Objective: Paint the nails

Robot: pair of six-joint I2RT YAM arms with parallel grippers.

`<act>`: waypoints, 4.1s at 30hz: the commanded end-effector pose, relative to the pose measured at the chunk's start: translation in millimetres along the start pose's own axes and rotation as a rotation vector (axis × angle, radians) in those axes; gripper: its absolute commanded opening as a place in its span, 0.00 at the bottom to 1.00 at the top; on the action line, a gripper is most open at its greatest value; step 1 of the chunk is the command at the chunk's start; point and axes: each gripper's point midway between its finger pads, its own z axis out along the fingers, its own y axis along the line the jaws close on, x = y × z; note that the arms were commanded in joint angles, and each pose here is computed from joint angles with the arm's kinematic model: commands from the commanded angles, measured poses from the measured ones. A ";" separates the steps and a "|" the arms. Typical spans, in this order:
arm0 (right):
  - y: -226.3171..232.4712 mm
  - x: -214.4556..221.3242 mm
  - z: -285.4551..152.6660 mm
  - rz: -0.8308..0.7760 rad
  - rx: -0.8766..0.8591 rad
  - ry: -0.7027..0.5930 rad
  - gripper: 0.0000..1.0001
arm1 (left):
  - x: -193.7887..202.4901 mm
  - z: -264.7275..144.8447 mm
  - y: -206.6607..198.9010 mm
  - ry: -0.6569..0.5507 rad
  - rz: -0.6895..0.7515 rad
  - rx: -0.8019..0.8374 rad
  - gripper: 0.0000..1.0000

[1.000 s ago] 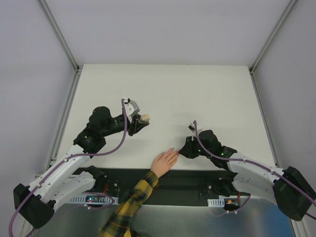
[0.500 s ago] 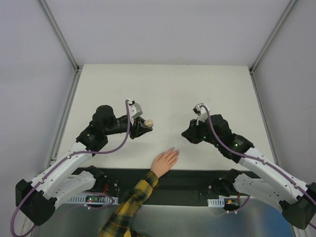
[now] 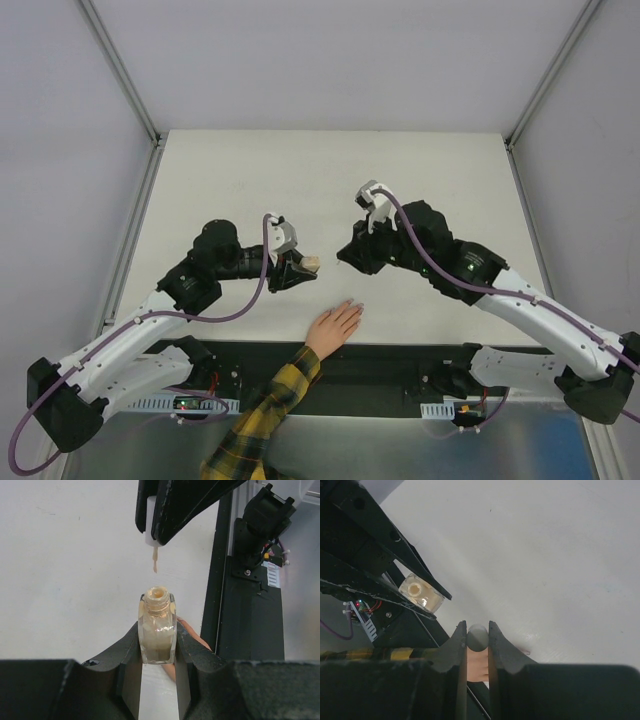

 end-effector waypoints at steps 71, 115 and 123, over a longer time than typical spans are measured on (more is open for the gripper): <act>80.2 19.6 40.9 0.093 -0.267 0.204 0.03 | -21.5 -5.8 -6.3 -0.053 0.145 -0.015 0.00; 77.9 -24.5 6.8 -0.201 -0.416 0.202 0.44 | -11.6 -1.5 -40.3 -0.022 0.113 0.191 0.00; 82.9 -15.8 10.8 -0.189 -0.461 0.223 0.25 | -12.8 -1.8 -39.0 -0.025 0.119 0.177 0.00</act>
